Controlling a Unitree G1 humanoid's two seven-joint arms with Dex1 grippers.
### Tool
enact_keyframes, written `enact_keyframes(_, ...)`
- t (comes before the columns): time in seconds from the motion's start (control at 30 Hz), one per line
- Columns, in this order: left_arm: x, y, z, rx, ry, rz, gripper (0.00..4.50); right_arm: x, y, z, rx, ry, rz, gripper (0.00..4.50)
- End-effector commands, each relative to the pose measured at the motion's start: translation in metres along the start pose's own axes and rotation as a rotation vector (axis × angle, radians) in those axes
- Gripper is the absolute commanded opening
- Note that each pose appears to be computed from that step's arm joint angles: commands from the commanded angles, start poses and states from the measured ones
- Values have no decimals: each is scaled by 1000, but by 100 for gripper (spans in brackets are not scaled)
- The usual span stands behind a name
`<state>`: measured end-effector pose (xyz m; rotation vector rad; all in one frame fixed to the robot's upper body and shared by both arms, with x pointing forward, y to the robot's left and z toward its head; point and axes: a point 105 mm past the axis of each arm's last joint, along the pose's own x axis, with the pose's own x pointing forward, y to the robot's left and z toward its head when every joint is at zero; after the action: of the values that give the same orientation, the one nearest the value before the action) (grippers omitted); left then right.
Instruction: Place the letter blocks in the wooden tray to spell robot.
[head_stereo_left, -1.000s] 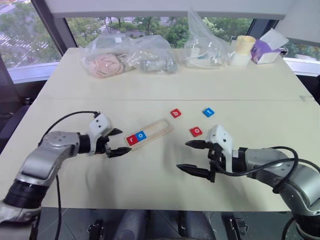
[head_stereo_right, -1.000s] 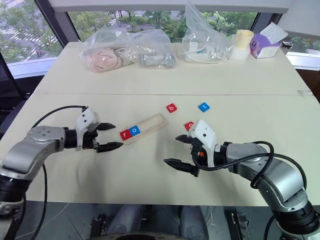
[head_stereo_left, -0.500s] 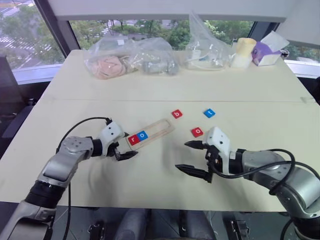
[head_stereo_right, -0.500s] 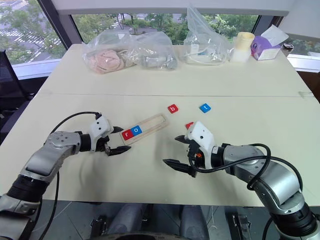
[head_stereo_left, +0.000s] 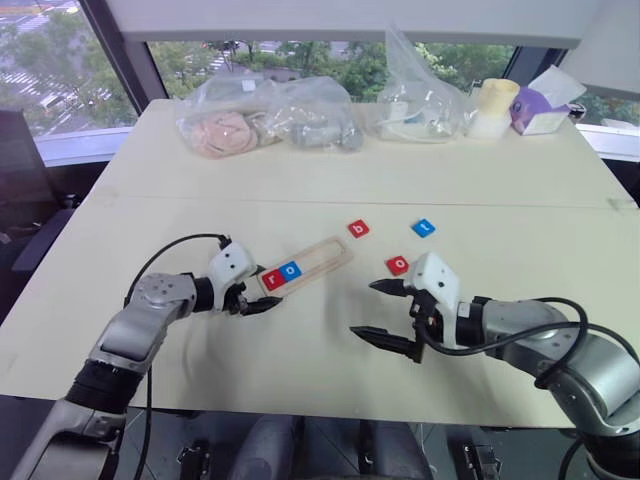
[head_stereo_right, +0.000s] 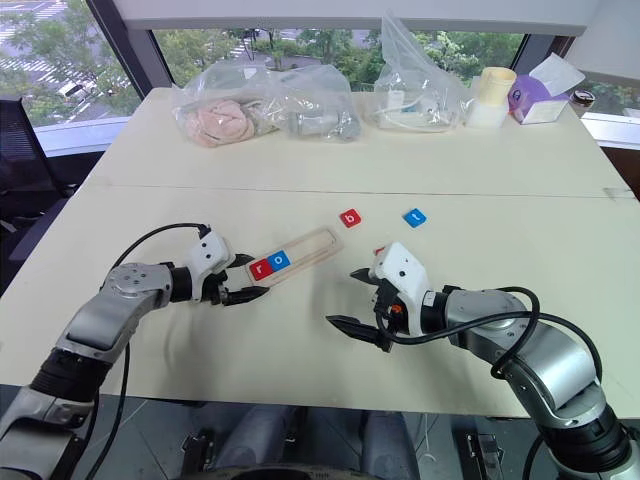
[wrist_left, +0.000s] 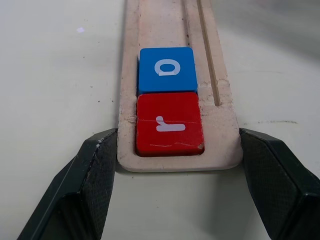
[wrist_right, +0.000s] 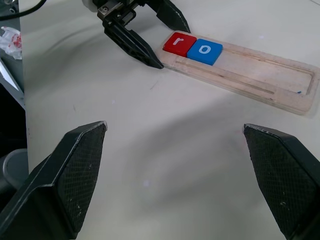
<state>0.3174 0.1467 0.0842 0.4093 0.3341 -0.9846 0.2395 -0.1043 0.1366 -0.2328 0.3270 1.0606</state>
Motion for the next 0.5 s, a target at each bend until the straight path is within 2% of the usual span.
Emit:
enact_keyframes(0.03,-5,-6,17,34,-75,-86,314,-8,-8,3,8,-40,-53,450)
enact_keyframes(0.17,-10,-25,29,147,-88,-262,314,-18,-30,-2,79,-89,-173,450)
enact_keyframes(0.23,-10,-31,30,250,-48,-357,314,-24,-40,-5,108,-115,-248,450)
enact_keyframes(0.5,10,-27,32,378,-15,-497,314,-26,-35,-11,131,-122,-298,450)
